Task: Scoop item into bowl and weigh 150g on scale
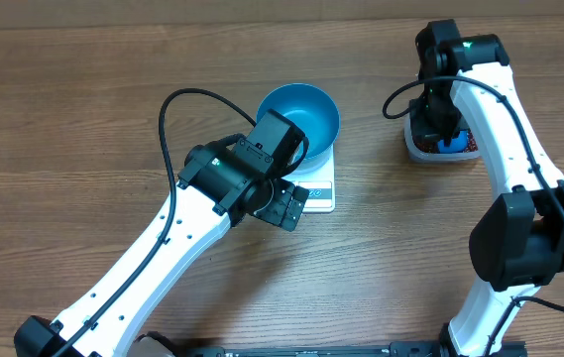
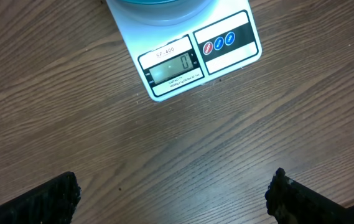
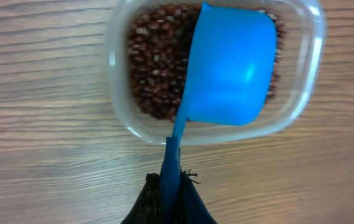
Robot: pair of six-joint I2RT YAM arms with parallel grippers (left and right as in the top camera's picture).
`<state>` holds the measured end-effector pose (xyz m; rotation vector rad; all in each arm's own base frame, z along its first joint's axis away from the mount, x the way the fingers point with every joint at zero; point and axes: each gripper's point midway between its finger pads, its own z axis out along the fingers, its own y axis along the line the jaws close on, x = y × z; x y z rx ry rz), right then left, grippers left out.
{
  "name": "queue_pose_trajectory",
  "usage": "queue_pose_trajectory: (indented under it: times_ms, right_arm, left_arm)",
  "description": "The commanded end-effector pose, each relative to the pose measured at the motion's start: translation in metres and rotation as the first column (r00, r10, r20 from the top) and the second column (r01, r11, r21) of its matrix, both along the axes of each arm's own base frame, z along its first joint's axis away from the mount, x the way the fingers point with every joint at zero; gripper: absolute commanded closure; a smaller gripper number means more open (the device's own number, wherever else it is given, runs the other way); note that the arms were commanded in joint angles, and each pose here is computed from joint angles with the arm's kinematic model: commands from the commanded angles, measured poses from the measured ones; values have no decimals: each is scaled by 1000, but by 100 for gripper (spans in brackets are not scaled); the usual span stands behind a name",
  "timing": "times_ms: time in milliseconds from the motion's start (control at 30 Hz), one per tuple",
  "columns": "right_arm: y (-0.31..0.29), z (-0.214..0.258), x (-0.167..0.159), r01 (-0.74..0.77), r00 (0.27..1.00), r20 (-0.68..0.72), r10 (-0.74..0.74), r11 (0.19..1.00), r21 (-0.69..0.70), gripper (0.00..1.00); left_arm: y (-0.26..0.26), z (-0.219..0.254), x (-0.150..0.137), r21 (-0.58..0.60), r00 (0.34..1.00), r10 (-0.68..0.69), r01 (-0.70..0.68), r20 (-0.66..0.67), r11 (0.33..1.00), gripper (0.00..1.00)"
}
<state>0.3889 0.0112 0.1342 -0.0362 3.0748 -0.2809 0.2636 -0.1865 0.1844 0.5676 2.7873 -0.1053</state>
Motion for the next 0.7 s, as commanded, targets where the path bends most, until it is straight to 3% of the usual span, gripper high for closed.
queue_pose_trajectory:
  times_ms: [0, 267, 433, 667]
  right_arm:
    - [19, -6, 4, -32, 999, -8, 34, 990, 139, 96]
    - [6, -6, 5, -1, 1000, -9, 3, 989, 147, 96]
    - [-1, -6, 5, 18, 1000, -12, -15, 974, 225, 96]
    - [10, -5, 1, -51, 998, -23, 60, 956, 290, 96]
  left_arm:
    - [-1, 8, 4, -12, 1000, 9, -8, 23, 1000, 0]
    - [-1, 8, 4, -12, 1000, 9, -8, 23, 1000, 1]
    - [-1, 8, 4, -12, 1000, 9, -8, 23, 1000, 0]
    - [-1, 8, 4, -12, 1000, 9, -8, 23, 1000, 0]
